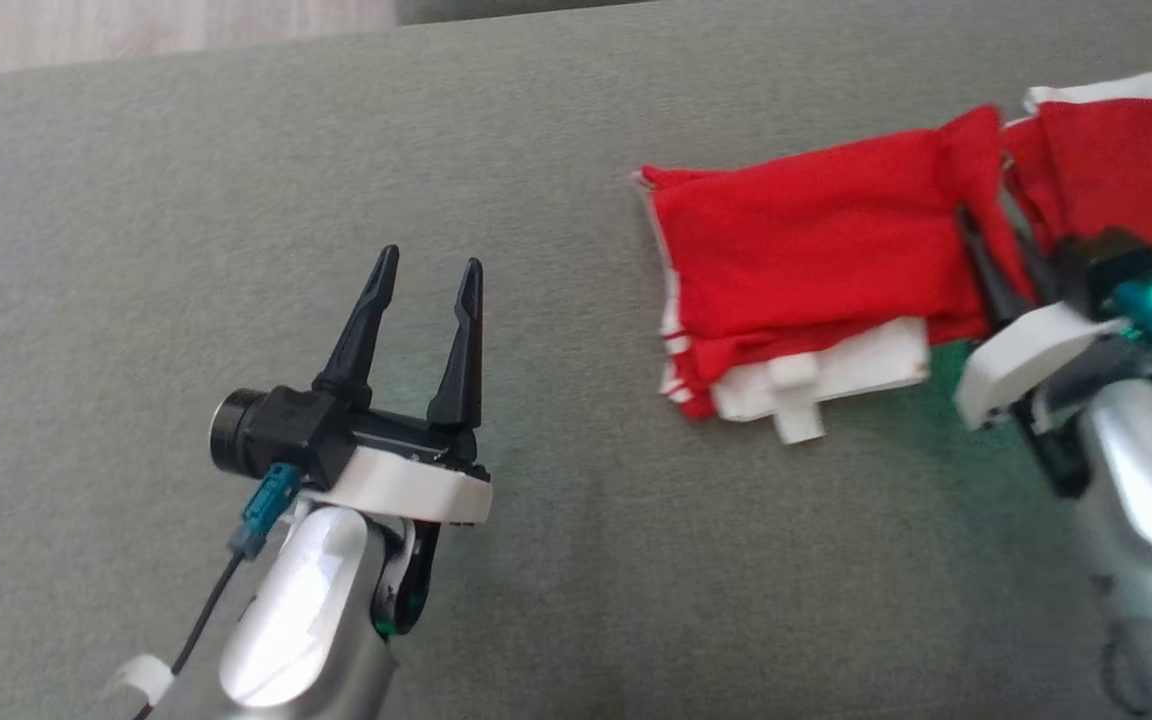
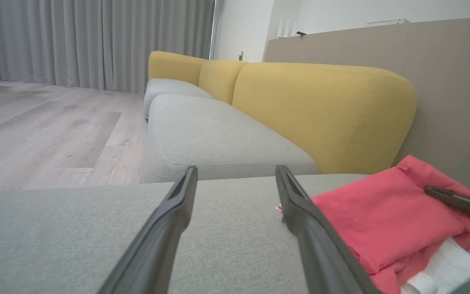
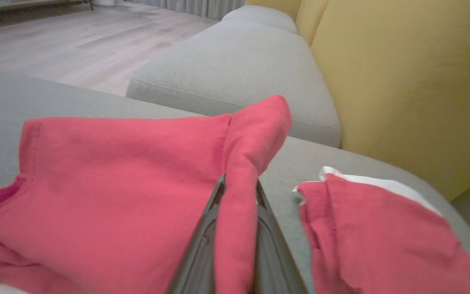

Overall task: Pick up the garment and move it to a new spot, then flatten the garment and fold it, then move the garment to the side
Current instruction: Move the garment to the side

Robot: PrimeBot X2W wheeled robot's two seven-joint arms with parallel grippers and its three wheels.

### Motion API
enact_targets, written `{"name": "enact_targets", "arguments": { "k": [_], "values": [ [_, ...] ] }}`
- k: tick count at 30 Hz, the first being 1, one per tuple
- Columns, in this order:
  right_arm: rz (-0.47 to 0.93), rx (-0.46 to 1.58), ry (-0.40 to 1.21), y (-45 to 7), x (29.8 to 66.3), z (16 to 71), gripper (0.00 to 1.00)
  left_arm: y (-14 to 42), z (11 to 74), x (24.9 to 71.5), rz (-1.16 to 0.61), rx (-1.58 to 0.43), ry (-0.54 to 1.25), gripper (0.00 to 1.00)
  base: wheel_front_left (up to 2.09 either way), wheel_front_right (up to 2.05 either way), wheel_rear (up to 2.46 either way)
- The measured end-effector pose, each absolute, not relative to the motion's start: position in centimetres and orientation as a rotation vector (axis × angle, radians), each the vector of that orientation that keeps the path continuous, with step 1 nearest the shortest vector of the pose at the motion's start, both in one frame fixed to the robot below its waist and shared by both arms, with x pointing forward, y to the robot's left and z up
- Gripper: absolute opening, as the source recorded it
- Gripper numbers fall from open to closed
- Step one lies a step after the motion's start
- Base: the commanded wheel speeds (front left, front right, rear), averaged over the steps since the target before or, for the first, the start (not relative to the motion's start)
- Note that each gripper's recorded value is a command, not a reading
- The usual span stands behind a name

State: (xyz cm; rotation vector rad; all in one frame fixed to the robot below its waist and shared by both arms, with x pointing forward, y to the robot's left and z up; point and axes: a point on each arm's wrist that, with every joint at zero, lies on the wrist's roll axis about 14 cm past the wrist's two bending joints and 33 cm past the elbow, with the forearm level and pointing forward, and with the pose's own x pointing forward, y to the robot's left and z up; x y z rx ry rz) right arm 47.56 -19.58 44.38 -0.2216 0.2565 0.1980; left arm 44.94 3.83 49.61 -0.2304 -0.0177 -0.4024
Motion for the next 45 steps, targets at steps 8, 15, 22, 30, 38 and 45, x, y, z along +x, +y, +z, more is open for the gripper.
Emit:
{"name": "enact_targets", "arguments": {
  "k": [8,15,22,30,38,45],
  "values": [
    [0.08,-0.375,0.282,-28.0,47.9,46.8,0.0,1.7,48.6,45.6,-0.455,-0.25,0.003,1.0,0.0,0.0,0.0],
    [-0.063,-0.469,0.293,-35.3,49.5,48.9,0.0,0.7,47.0,47.4,-0.478,-0.264,0.027,1.0,0.0,0.0,0.0],
    [-0.155,-0.55,0.403,-40.1,50.1,46.9,0.0,0.4,44.8,48.8,-0.485,-0.265,0.061,1.0,0.0,0.0,0.0],
    [-0.226,-0.52,0.44,-41.9,50.1,45.6,0.71,1.0,44.0,49.3,-0.469,-0.258,0.071,1.0,0.0,0.0,0.0],
    [-0.238,-0.472,0.345,-40.7,49.9,47.9,1.0,1.2,46.3,49.1,-0.469,-0.251,0.022,1.0,0.0,0.0,0.0],
    [-0.188,-0.376,0.072,-35.8,50.7,54.8,1.0,2.2,49.6,47.6,-0.441,-0.25,-0.041,1.0,0.0,0.0,0.0]
  ]
}}
